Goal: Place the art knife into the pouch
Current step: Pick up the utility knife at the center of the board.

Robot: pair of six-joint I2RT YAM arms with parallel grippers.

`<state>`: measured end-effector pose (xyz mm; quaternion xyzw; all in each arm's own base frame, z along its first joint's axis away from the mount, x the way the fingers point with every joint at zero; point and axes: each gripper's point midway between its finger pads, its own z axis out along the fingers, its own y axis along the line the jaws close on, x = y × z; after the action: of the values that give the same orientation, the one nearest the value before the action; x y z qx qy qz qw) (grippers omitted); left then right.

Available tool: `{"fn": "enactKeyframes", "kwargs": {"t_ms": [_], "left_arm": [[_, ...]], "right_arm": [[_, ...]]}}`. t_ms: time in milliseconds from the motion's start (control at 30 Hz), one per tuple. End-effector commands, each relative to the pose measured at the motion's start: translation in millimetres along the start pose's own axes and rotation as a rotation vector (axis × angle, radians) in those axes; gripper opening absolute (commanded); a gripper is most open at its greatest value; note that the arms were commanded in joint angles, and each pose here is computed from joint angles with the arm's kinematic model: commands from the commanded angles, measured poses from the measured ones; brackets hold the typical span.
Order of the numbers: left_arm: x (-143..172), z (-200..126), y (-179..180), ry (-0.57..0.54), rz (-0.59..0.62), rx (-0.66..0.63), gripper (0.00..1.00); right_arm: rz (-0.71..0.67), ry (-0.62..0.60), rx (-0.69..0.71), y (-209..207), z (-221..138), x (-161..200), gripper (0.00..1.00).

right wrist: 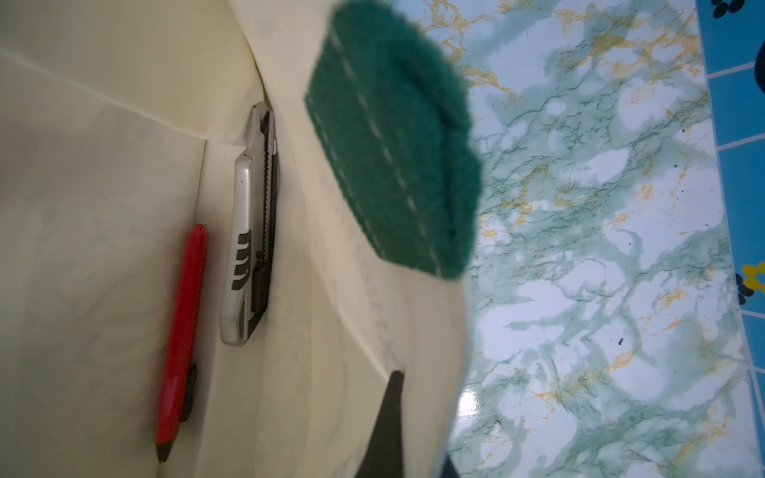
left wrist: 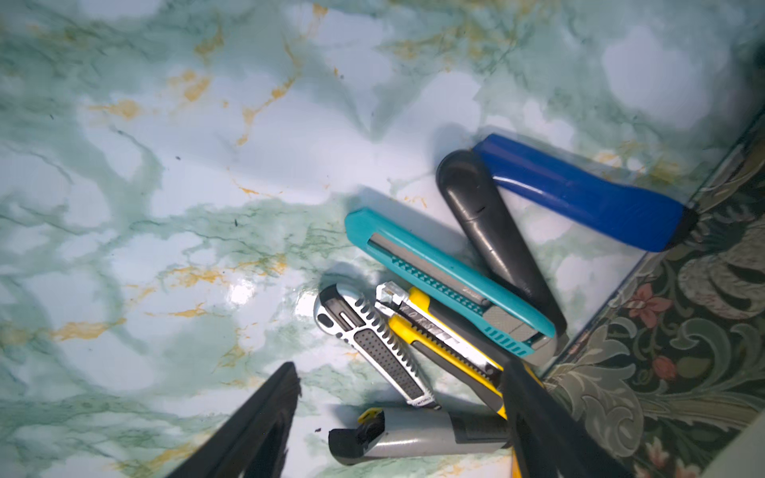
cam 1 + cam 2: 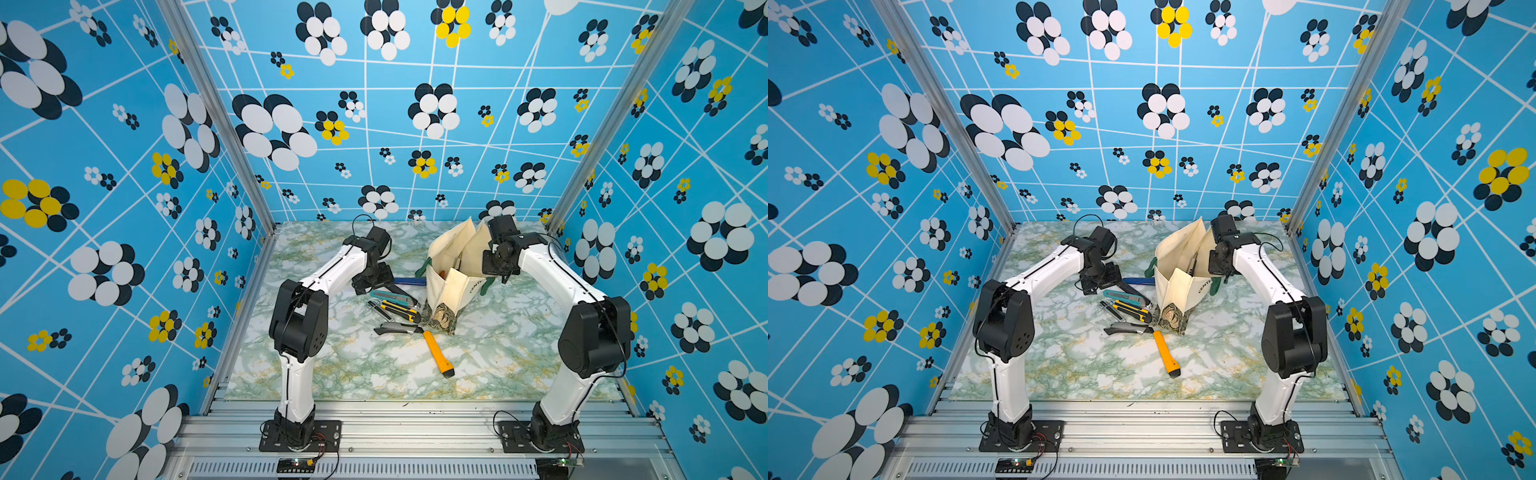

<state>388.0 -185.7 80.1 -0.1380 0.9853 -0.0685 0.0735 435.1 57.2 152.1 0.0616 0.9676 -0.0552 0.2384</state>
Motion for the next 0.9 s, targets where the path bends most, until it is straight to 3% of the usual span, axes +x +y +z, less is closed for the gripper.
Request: {"fn": "enactKeyframes", "kwargs": {"t_ms": [0,267,633,867], "left_arm": [[44.2,10.4,16.0,0.111,0.031,-0.066,0.73],[69.6,44.6,10.6,0.140,0.018,-0.060,0.71],[63.9,69.9,19.3,0.106,-0.011,-0.130,0.70],[66.1,72.4,52.7,0.106,-0.010,-0.242,0.64]], "right_arm": [[-0.008,0.038,0.043,-8.1,-1.9,14.2,0.00],[-0.047,0.043,0.045,-8.7,-3.6,14.3,0.00],[-0.080,0.047,0.033,-6.1,-1.7,11.3,0.00],[-0.084,0.046,0.031,-5.0,-0.2,9.6,0.00]]}}
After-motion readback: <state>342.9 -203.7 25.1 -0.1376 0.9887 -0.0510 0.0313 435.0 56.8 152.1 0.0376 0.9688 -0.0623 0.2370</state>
